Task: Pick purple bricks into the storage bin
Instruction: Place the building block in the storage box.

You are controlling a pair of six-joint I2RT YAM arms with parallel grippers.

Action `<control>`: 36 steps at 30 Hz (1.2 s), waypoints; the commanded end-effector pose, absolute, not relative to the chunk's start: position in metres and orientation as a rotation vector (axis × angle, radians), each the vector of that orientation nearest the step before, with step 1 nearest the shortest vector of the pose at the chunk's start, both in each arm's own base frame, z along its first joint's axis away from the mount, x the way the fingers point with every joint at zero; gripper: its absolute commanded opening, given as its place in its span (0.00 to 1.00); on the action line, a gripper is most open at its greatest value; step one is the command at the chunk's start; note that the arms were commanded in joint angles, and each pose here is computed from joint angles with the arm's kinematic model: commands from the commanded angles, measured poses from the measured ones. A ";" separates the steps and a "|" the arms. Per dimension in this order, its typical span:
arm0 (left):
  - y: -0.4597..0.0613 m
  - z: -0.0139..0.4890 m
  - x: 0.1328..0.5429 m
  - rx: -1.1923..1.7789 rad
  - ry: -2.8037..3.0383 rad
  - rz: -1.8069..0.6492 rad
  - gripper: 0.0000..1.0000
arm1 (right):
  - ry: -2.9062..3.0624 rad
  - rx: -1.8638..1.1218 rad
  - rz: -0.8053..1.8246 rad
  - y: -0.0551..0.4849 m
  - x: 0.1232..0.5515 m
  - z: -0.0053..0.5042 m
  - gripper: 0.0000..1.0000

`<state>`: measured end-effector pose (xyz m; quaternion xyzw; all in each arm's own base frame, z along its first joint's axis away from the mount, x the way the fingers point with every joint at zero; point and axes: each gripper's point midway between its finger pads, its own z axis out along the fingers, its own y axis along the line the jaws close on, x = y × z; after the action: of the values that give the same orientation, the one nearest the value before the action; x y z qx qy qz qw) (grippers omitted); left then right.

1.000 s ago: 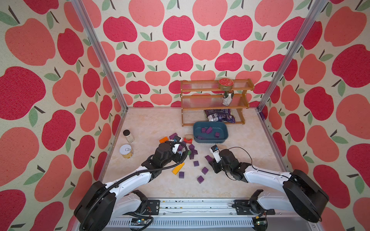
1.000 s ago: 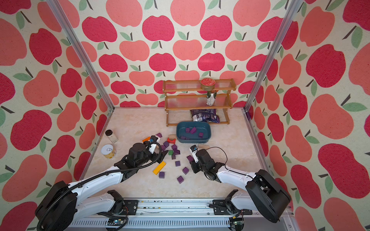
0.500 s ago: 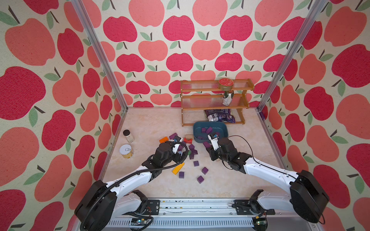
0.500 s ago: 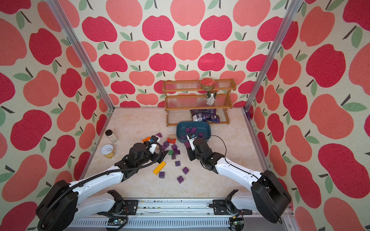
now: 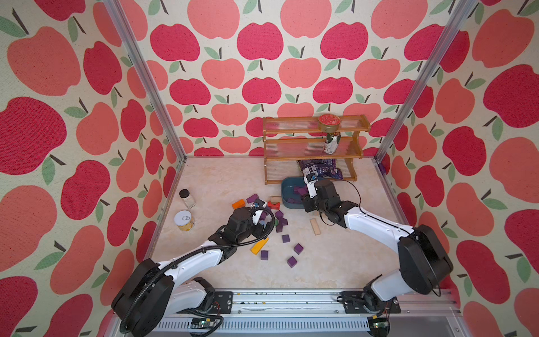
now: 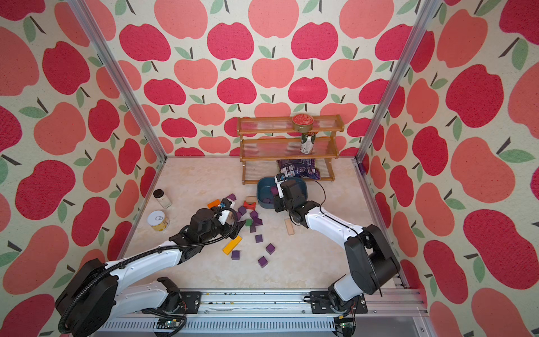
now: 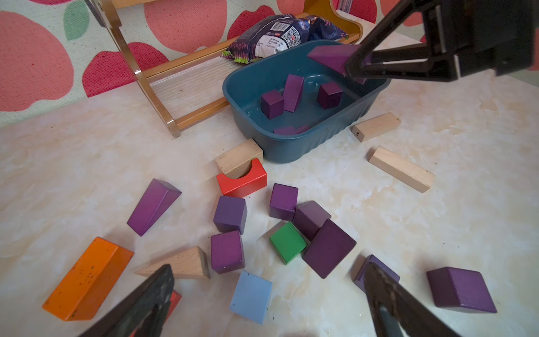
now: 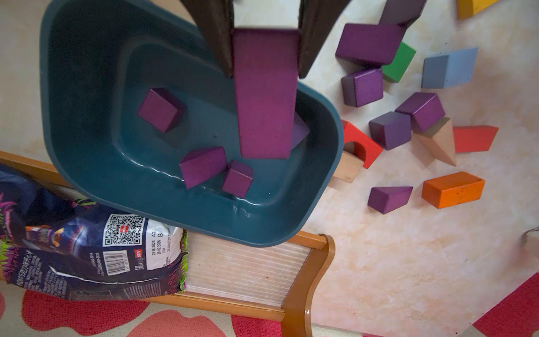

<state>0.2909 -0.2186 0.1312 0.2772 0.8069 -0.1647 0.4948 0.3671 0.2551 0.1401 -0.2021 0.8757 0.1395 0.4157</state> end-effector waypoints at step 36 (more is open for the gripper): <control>-0.231 0.158 0.284 0.667 1.902 -0.525 0.99 | 2.282 -0.520 0.445 0.266 0.302 0.149 0.71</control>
<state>0.2840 -0.2280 0.1450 0.2811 0.7947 -0.2030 0.4982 0.3176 0.2830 0.1552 -0.2225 0.8747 0.1858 0.3884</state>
